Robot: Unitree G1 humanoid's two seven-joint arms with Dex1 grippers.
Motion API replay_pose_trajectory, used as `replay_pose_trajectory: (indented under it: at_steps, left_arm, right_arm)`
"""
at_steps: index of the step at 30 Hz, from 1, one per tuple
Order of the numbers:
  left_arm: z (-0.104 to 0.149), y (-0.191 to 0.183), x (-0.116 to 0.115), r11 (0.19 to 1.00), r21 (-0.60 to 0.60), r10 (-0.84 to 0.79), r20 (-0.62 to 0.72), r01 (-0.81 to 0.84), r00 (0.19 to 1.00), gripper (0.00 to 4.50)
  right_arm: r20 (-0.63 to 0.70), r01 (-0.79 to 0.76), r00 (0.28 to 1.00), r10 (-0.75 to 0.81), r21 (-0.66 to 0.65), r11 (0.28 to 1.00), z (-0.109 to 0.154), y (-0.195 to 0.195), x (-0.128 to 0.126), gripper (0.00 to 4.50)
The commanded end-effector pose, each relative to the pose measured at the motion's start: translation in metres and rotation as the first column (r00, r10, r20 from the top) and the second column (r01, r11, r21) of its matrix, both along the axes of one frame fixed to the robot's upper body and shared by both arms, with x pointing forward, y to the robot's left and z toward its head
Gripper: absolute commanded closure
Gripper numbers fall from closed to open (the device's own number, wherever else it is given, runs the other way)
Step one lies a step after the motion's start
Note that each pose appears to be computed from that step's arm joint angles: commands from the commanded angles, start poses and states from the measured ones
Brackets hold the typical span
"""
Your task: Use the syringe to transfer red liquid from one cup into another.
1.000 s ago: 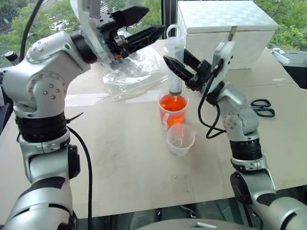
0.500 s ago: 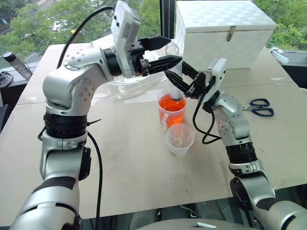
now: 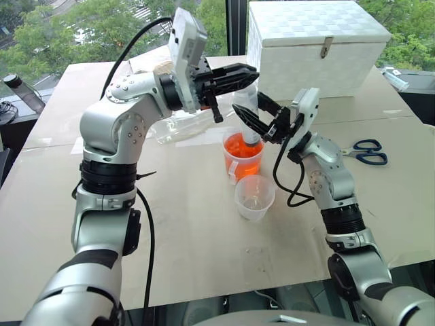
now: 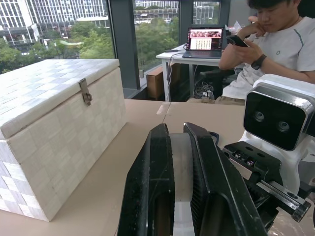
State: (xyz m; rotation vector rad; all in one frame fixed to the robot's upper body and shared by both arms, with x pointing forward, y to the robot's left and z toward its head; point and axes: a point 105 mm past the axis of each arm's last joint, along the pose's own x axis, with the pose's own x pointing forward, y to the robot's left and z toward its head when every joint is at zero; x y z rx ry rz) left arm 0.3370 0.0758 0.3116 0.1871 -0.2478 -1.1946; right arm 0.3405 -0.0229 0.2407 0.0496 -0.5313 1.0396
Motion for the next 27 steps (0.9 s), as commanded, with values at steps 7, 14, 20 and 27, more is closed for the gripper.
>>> replay_pose_trajectory:
  at_steps: [7,14,20,27]
  left_arm:
    - [0.034,0.0,-0.007,0.999,-0.03,0.017,0.109,-0.014,0.994,4.47]
    - [0.053,-0.004,-0.021,1.0,-0.015,-0.011,0.178,0.014,0.984,4.47]
    - [0.064,-0.001,-0.027,1.0,-0.015,-0.019,0.195,0.023,0.981,4.47]
    - [0.063,0.002,-0.026,1.0,-0.016,-0.01,0.196,0.014,0.981,4.47]
  right_arm:
    - [0.015,-0.017,1.0,0.016,0.016,1.0,0.001,0.003,-0.008,2.99]
    - [-0.007,-0.02,1.0,0.02,0.015,1.0,-0.004,0.005,-0.009,2.99]
    - [-0.011,-0.037,0.999,0.037,0.018,0.999,-0.004,0.01,-0.013,2.99]
    - [-0.005,-0.052,0.999,0.052,0.011,0.999,-0.004,0.013,-0.016,2.99]
